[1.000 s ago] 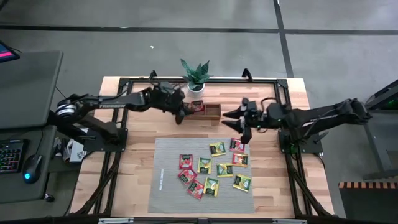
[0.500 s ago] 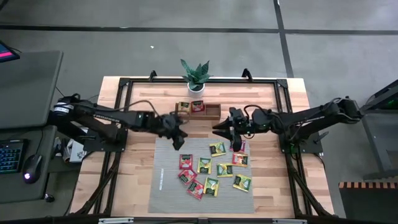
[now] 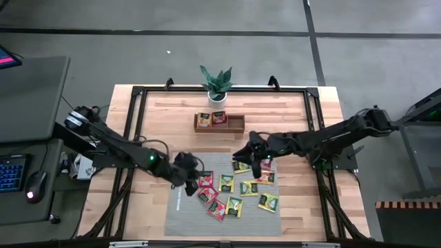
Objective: Pick & Place Tea
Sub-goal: Put the red tea bag into the middle section of the wooden organizer
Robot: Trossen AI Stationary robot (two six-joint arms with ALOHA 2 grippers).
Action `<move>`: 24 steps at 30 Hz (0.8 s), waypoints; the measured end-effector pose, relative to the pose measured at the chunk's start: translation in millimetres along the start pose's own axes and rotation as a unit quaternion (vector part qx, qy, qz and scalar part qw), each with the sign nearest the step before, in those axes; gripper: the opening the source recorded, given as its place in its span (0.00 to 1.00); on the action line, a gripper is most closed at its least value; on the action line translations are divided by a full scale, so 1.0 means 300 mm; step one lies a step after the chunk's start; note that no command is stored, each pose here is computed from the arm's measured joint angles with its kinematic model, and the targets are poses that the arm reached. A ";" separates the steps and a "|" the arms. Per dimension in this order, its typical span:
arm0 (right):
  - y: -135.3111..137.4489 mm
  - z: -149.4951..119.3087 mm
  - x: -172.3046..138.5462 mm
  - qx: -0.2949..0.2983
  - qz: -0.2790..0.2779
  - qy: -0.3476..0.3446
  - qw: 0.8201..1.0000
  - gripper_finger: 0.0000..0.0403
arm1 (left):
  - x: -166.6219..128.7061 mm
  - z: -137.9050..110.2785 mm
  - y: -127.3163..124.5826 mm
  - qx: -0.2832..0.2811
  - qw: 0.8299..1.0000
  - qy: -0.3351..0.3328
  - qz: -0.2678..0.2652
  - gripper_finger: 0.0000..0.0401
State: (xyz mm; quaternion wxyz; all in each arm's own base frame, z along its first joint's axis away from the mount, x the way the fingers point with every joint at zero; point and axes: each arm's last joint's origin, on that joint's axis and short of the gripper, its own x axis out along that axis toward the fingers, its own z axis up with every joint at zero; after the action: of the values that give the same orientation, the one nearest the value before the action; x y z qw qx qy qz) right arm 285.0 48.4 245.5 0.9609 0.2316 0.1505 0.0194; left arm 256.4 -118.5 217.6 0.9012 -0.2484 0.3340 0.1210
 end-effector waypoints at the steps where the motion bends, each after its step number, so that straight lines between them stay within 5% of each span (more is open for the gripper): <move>1: -0.006 -0.013 0.013 0.008 -0.005 0.008 1.000 0.19 | 0.015 -0.014 -0.002 0.005 1.000 0.007 0.005 0.00; 8: -0.031 -0.064 0.089 0.065 -0.011 0.015 0.998 0.19 | 0.109 -0.075 0.005 0.011 0.998 0.049 0.036 0.00; 13: -0.049 -0.090 0.114 0.110 -0.044 0.012 0.993 0.22 | 0.147 -0.089 -0.020 0.026 0.997 0.070 -0.019 0.00; 24: -0.060 -0.100 0.126 0.123 -0.065 0.002 0.990 0.30 | 0.153 -0.102 -0.016 0.074 0.994 0.078 -0.012 0.00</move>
State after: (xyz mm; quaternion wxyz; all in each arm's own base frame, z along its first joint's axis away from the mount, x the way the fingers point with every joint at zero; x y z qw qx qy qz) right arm 311.5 49.7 201.4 0.9239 0.3380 0.1686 -0.0610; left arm 276.1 -136.3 169.0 0.8894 -0.1938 0.4087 0.0656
